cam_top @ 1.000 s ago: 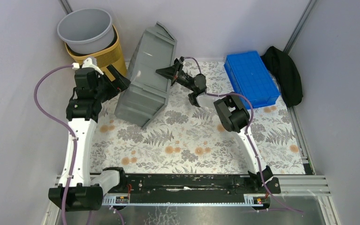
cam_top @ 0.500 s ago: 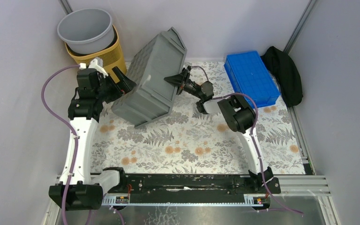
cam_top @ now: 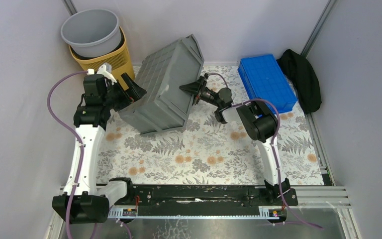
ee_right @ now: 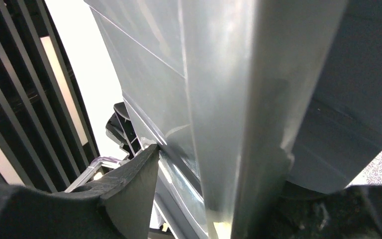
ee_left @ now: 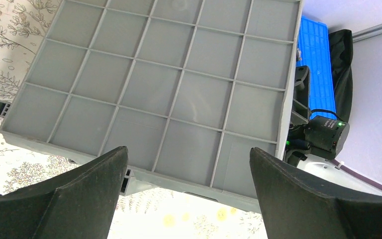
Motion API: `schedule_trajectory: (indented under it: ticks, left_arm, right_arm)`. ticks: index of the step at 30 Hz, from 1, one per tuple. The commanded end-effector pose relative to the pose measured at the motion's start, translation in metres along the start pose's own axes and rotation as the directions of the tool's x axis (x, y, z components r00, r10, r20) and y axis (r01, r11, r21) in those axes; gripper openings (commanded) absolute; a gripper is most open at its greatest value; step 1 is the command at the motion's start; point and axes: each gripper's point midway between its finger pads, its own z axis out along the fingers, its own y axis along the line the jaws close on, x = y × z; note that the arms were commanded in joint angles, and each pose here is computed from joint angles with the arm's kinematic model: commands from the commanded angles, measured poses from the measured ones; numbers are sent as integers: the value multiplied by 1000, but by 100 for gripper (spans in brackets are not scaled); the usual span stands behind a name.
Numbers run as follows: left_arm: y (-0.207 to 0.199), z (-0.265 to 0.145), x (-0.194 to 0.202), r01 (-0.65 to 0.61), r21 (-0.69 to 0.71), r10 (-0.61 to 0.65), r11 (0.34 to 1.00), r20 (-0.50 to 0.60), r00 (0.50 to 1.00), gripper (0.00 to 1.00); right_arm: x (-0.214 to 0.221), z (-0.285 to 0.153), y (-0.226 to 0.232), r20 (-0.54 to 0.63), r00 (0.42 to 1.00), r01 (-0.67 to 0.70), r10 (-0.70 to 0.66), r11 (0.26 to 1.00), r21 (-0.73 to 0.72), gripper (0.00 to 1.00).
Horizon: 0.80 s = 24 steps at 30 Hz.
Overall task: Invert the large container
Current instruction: Turn the container upside down at the center of the board.
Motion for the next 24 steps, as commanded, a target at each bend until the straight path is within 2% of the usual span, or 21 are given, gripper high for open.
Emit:
schedule_trajectory:
  ticks: [1, 11, 24]
  left_arm:
    - [-9, -1, -7, -21, 52, 19, 998, 32, 999, 99]
    - [-8, 1, -3, -20, 56, 19, 998, 24, 1000, 98]
    - [-6, 4, -1, -18, 58, 17, 998, 19, 1000, 98]
  right_arm:
    - [21, 3, 22, -80, 992, 95, -94, 996, 1, 57]
    - [22, -1, 3, -86, 994, 81, -72, 991, 107, 57]
    - [19, -8, -7, -69, 996, 68, -58, 985, 160, 57]
